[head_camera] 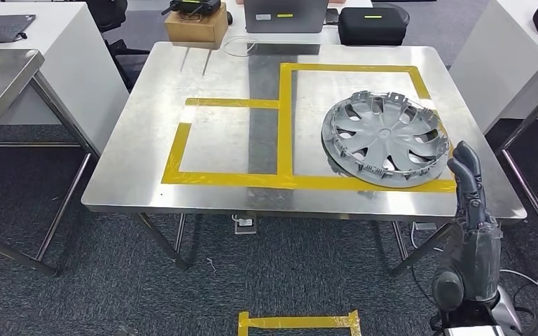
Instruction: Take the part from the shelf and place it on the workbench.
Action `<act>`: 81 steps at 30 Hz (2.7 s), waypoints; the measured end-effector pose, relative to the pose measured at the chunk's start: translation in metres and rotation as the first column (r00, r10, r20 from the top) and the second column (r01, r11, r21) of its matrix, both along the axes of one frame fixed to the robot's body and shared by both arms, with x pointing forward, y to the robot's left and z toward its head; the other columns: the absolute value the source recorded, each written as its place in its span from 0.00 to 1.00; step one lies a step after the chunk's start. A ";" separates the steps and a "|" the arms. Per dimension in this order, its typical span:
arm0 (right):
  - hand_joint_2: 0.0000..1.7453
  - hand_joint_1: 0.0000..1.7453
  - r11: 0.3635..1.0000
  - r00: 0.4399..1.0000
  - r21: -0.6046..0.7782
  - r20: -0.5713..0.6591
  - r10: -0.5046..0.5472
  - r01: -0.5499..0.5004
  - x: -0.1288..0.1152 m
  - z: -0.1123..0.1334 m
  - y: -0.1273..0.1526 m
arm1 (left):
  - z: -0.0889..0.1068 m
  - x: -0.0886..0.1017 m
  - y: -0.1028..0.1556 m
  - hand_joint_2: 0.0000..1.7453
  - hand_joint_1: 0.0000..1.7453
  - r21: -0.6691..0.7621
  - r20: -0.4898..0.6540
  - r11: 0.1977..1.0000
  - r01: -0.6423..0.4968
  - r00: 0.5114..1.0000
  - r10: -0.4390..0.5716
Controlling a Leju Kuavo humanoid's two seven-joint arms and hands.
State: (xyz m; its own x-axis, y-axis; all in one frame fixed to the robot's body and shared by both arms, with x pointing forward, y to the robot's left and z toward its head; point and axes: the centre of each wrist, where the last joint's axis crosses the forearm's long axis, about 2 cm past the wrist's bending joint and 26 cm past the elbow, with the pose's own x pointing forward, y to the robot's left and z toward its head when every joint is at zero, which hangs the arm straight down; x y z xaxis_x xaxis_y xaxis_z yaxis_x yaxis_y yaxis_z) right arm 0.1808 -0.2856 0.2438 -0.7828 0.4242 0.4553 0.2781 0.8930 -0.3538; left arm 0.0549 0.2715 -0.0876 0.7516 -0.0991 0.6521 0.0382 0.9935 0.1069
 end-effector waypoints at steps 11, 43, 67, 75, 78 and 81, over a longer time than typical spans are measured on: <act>0.00 0.00 1.000 1.000 -0.010 -0.004 -0.005 0.005 0.000 -0.001 0.000 | 0.001 0.003 0.002 0.00 0.00 0.006 -0.003 1.000 -0.002 1.000 0.002; 0.00 0.00 1.000 1.000 -0.017 -0.005 -0.021 0.021 0.002 0.001 -0.002 | 0.003 0.009 0.003 0.00 0.00 0.009 0.003 1.000 0.012 1.000 -0.012; 0.00 0.00 0.974 0.984 0.173 0.082 -0.159 0.143 0.004 -0.007 0.013 | -0.009 -0.001 -0.004 0.00 0.00 0.129 0.028 0.991 -0.046 0.999 0.042; 0.00 0.00 0.971 0.990 0.208 0.051 -0.134 0.121 0.005 -0.014 0.025 | -0.017 -0.006 -0.002 0.00 0.00 0.105 0.011 0.994 -0.025 1.000 0.024; 0.00 0.00 0.967 0.989 0.219 0.035 -0.144 0.133 0.003 -0.017 0.026 | -0.019 -0.006 -0.003 0.00 0.00 0.098 0.005 0.995 -0.010 1.000 0.009; 0.00 0.00 0.963 0.988 0.225 0.003 -0.152 0.147 0.001 -0.021 0.024 | -0.020 -0.006 -0.004 0.00 0.00 0.087 0.000 0.996 -0.004 1.000 0.004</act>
State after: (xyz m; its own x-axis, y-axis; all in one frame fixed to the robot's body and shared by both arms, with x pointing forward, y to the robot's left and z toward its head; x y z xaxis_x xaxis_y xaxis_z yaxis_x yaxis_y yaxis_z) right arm 0.1819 -0.2613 0.2227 -0.7281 0.4266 0.5366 0.4196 0.8963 -0.1432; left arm 0.0492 0.2672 -0.1077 0.7520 -0.1524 0.6413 0.0340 0.9806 0.1932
